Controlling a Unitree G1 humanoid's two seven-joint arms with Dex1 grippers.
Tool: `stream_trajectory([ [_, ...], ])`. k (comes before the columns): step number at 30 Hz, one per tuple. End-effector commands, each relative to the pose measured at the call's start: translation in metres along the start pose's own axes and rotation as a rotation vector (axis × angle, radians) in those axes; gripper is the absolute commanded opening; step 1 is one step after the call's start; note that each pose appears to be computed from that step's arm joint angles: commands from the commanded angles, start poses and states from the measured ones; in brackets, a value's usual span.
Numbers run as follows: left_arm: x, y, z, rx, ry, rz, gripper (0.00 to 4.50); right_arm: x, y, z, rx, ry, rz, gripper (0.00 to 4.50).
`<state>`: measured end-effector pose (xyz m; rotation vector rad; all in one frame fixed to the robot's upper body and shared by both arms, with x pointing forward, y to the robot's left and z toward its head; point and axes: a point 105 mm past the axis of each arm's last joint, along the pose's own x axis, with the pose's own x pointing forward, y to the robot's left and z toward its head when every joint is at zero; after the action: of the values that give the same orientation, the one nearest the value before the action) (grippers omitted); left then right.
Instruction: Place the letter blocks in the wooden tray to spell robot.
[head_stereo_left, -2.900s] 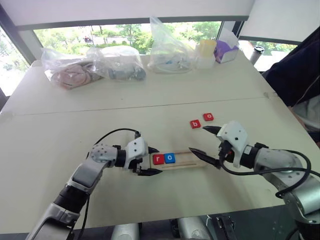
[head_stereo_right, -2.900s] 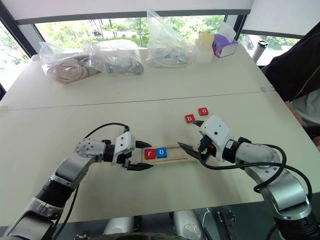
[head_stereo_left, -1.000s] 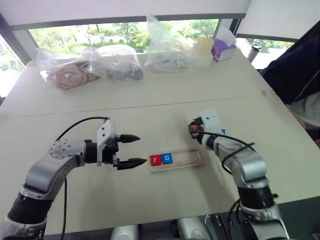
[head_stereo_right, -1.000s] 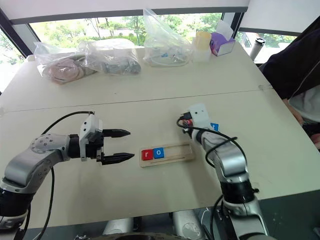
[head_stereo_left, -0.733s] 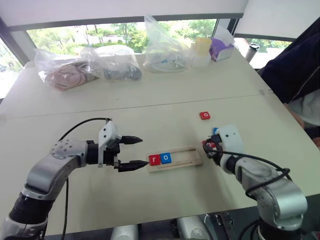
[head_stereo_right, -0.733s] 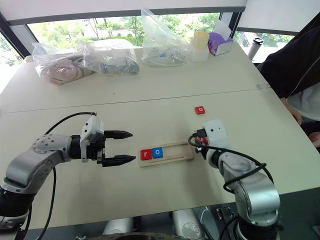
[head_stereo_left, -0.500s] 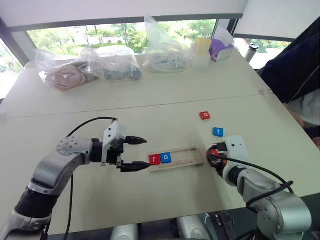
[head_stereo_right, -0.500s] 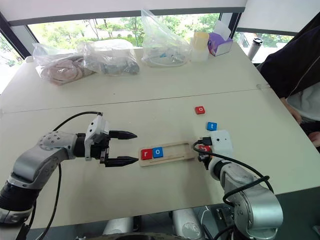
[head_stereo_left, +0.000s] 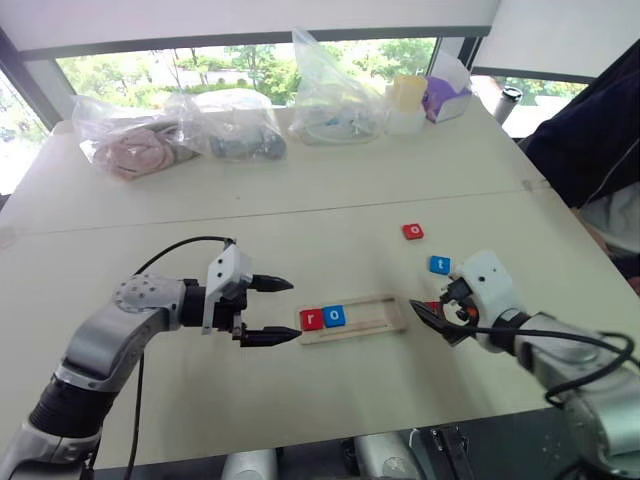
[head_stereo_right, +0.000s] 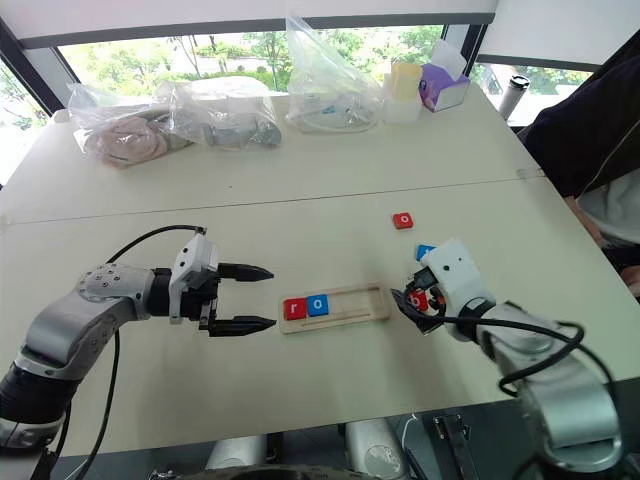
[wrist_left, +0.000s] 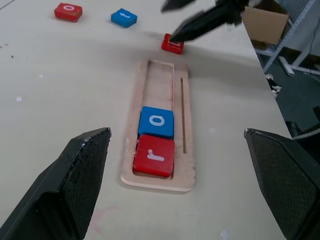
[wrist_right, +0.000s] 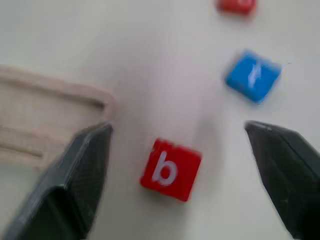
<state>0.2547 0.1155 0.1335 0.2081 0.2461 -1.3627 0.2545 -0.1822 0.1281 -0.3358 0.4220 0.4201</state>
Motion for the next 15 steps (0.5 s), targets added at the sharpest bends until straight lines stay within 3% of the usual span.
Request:
stream_trajectory([
  [1, -0.001, -0.006, 0.012, 0.038, -0.013, -0.046, 4.5, -0.01, 0.002, 0.008, -0.187, -0.084, 0.341, 4.41],
  [6, 0.003, -0.011, 0.018, 0.06, -0.027, -0.071, 4.5, -0.007, -0.019, -0.008, -0.283, -0.049, 0.523, 4.41],
  [15, -0.001, -0.02, 0.024, 0.105, -0.028, -0.088, 4.5, 0.013, -0.039, -0.033, -0.367, 0.014, 0.604, 4.41],
])
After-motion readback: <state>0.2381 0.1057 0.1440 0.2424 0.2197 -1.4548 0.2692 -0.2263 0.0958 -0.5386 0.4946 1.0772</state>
